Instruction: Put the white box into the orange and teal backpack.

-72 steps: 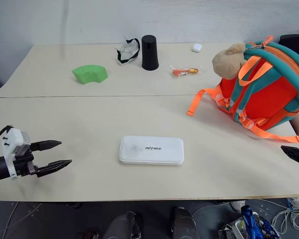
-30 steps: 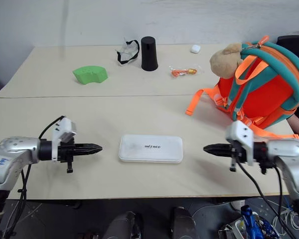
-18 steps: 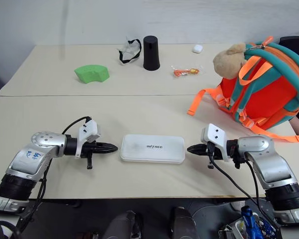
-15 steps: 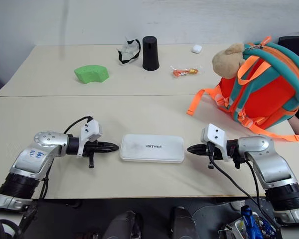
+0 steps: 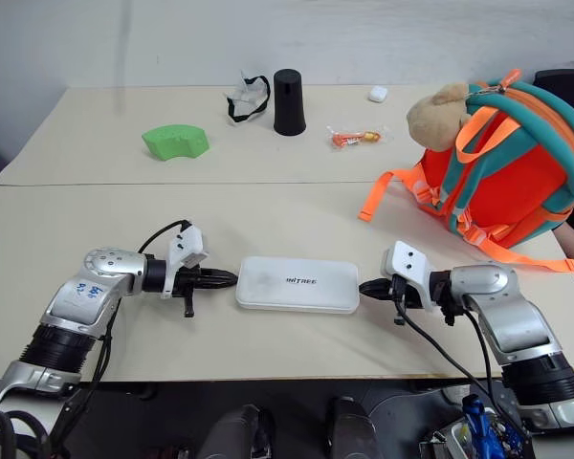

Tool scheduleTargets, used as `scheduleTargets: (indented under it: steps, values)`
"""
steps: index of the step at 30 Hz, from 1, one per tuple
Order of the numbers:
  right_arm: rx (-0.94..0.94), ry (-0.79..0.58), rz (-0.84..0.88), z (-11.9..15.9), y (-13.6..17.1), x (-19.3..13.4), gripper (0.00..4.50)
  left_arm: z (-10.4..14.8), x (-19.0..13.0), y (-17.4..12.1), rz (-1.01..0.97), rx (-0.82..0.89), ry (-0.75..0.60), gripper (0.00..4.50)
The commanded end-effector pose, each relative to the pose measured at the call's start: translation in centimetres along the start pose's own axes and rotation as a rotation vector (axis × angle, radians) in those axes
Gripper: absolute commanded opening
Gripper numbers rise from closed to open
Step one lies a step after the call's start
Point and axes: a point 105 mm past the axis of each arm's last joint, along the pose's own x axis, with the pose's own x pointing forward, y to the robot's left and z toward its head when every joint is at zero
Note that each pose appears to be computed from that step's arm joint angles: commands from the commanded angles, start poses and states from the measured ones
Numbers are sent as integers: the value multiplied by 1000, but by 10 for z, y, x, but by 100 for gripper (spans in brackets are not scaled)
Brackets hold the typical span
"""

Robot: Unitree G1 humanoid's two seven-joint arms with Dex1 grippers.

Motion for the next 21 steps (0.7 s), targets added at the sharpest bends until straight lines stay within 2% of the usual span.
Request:
scheduleTargets:
  steps: [1,4,5,8,11,13,16,21]
  values:
    - [-51,-16,-7,9,-3,-5,0,12,-28,12,15,-181,-23,61]
    - [-56,-15,-10,9,-4,-4,0,19,-37,25,48,-406,-7,157]
    - [-58,-13,-11,8,-4,-3,0,26,-38,21,8,-451,-6,179]
    - [-71,5,-11,3,-3,0,0,39,-41,12,-59,-569,9,280]
    - [-75,6,-8,2,-1,3,0,40,-41,11,-65,-635,37,374]
    - [-75,-3,-12,3,0,5,0,32,-39,7,-72,-706,110,431]
    - [-76,-10,-25,4,-1,7,0,27,-32,2,-89,-812,165,431]
    - [-70,-9,-36,2,-1,6,0,44,-14,-7,-166,-882,142,431]
